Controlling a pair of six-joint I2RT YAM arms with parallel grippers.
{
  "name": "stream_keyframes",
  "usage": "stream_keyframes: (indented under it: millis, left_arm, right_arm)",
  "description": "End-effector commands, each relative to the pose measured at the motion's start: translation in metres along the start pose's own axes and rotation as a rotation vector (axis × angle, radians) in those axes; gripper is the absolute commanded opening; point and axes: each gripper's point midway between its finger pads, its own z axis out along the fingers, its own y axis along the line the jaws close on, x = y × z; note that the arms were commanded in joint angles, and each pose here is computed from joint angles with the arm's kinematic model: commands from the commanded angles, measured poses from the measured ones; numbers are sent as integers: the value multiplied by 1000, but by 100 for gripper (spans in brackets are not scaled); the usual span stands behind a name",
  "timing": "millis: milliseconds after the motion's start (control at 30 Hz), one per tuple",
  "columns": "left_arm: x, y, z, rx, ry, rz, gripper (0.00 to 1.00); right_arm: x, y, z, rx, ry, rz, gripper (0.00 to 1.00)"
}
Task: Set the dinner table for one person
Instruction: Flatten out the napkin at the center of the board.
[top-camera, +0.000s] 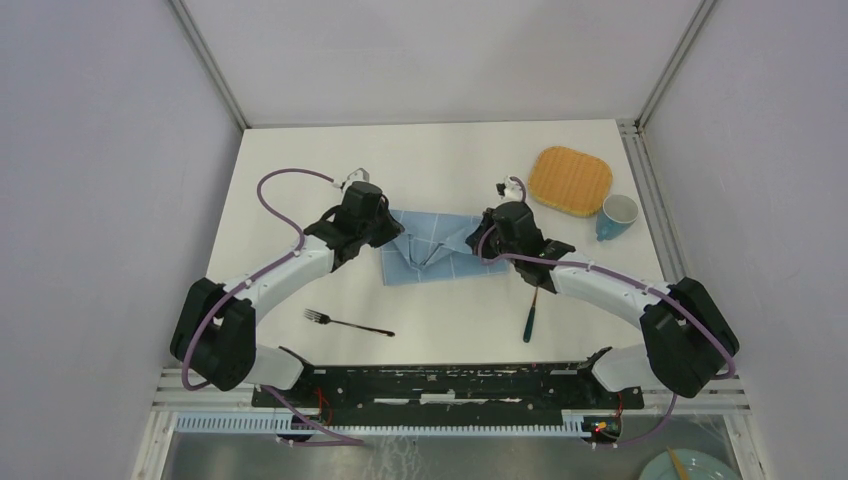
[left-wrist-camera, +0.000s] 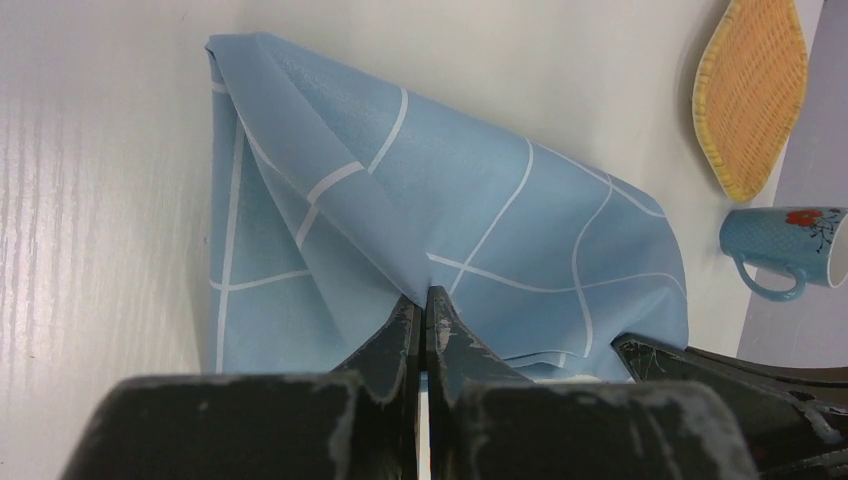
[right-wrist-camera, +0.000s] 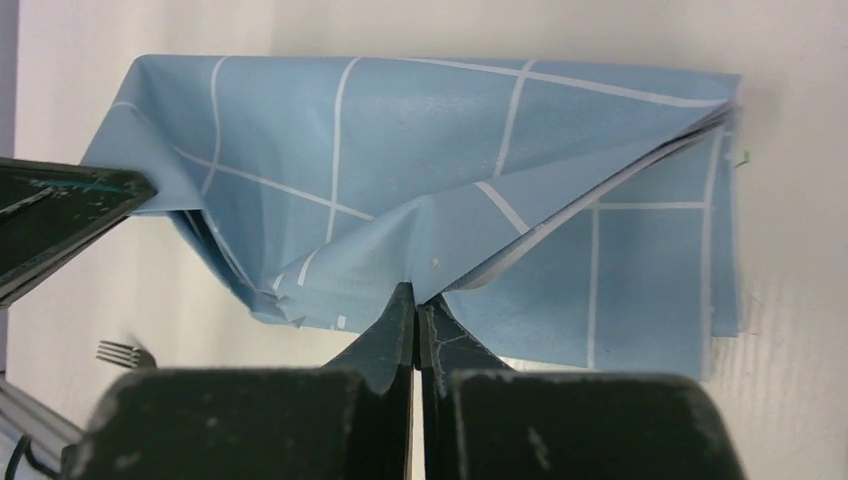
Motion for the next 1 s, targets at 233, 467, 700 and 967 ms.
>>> stream_keyframes:
  millis: [233, 467, 700, 967]
  left_arm:
    - [-45, -28, 12, 36, -150, -46, 2]
    - [-64, -26, 31, -8, -215, -30, 2]
    - [-91, -12, 47, -52, -282, -64, 2]
    - [-98, -16, 44, -39, -285, -57, 2]
  right_arm:
    - [-91, -6, 7, 96, -227, -1, 0]
    - [-119, -12, 40, 133, -243, -5, 0]
    - [-150, -16, 66, 158, -277, 7, 0]
    - [-154, -13, 55, 130, -279, 1, 0]
